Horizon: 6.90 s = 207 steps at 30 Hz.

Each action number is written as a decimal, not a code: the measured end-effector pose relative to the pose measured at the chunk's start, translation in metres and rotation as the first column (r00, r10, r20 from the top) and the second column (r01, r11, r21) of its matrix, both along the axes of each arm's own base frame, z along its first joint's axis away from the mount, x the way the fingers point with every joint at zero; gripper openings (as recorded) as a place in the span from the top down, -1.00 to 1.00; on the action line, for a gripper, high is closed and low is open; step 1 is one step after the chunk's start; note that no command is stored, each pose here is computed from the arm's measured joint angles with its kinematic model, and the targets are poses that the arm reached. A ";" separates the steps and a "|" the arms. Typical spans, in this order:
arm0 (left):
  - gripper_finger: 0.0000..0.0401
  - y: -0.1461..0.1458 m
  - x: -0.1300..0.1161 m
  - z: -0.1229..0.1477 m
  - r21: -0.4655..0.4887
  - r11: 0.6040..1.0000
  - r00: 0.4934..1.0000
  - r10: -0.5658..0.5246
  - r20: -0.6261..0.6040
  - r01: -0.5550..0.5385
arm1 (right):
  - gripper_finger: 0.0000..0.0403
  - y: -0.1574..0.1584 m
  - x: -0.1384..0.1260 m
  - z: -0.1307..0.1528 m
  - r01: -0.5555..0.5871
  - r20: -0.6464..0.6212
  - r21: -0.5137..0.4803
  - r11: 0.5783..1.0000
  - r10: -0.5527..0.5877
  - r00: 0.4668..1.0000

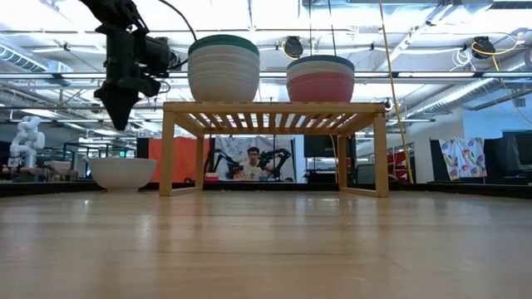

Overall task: Place and stack bowls onto a shelf
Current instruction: Stack the white bowl on top of the blue bowl on the shelf

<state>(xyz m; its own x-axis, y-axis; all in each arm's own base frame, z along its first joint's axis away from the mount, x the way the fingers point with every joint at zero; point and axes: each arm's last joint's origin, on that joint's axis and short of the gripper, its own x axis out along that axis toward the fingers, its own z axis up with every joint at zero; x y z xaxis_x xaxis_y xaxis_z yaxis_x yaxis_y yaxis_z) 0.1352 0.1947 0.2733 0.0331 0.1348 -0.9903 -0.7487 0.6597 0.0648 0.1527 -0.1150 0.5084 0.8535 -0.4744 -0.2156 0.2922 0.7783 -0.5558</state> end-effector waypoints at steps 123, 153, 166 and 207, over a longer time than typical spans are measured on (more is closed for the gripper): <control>0.97 -0.007 0.020 -0.040 0.049 0.946 0.936 -0.307 -0.170 0.319 | 1.00 -0.001 0.001 0.005 0.010 0.065 0.010 1.000 -0.011 0.998; 0.97 -0.078 0.071 0.233 0.647 0.693 0.858 -0.500 0.115 0.317 | 1.00 0.032 -0.041 0.011 0.023 0.092 0.060 0.998 -0.029 0.995; 0.97 -0.062 0.142 0.227 0.730 0.546 0.692 -0.708 0.141 0.411 | 1.00 0.053 -0.071 0.007 0.111 0.069 0.118 0.987 -0.119 0.990; 0.97 -0.239 0.253 0.156 0.457 0.376 0.175 -0.889 0.423 0.806 | 0.87 0.079 -0.093 -0.003 -0.094 0.057 0.285 0.954 0.081 0.995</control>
<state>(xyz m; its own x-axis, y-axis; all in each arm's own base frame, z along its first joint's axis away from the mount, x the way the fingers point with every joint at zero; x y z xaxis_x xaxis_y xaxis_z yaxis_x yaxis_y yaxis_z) 0.3884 -0.0439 0.4294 0.6744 -0.2373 -0.6992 0.3644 0.9305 0.0357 0.0597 -0.0359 0.5051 0.9005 -0.3216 -0.2927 0.2354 0.9265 -0.2935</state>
